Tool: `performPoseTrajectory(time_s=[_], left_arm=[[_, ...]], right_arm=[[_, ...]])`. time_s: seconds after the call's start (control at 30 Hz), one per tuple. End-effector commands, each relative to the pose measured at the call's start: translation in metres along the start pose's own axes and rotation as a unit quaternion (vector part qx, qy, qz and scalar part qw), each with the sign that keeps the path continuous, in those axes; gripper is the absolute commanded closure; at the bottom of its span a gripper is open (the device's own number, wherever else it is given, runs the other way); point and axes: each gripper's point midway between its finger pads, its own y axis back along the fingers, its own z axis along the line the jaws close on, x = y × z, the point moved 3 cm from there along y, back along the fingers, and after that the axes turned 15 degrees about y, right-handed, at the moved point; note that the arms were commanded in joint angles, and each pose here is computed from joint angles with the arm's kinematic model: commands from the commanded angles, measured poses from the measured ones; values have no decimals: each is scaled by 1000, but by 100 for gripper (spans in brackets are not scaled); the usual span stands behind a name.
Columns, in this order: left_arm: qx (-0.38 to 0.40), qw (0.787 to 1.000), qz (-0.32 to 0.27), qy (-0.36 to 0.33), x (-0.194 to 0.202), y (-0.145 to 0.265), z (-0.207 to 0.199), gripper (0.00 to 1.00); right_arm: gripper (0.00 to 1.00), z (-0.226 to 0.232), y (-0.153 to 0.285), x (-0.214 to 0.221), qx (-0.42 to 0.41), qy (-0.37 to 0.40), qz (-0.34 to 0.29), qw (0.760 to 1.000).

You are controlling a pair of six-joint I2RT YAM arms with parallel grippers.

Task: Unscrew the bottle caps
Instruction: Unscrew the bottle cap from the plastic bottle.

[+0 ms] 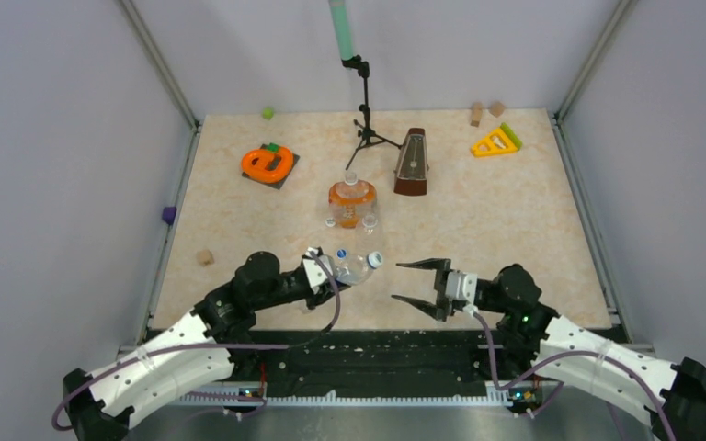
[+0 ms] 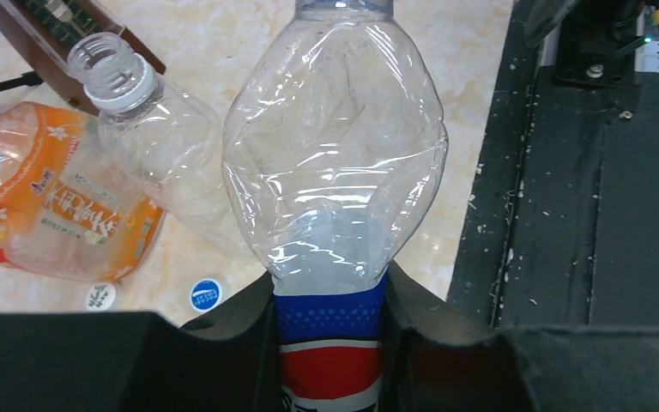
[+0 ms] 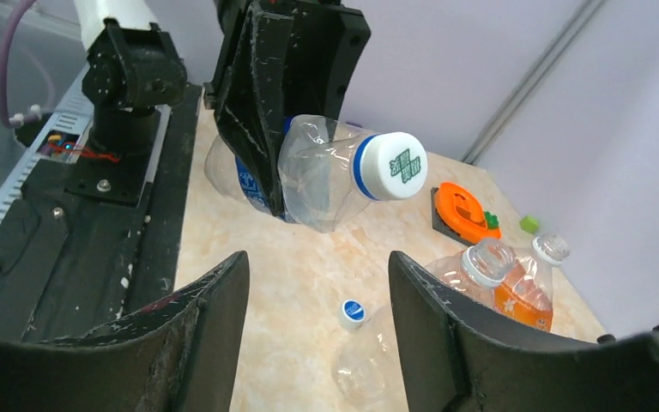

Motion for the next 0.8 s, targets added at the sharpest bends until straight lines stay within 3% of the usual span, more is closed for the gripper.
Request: performPoseTrajectory(time_s=[0.0,0.13,0.3,0.37,0.5,0.67,0.77], left_arm=[[-37,998,-33,-24,-16,1,9,100],[-52,997,-43,-28,-18,4,13,100],[-78,995,-49,-24,-19,6,19,100],[-89,994,-50,-26,-19,6,22,100],[-92,993,-49,-48,-18,6,20,100],[-138,984,-48,-100,-16,7,20,100],[-162,976,-37,-138,-13,5,17,100]], right_arm=[[38,-14,2,-14,68,-61,-39,995],[37,-15,5,-17,102,-126,-61,985],[37,-33,7,-15,177,-250,-53,950],[36,-43,9,-5,228,-315,-28,921],[38,-49,17,26,323,-465,61,822],[41,-46,27,41,374,-541,130,742],[39,-51,34,38,405,-571,130,702]])
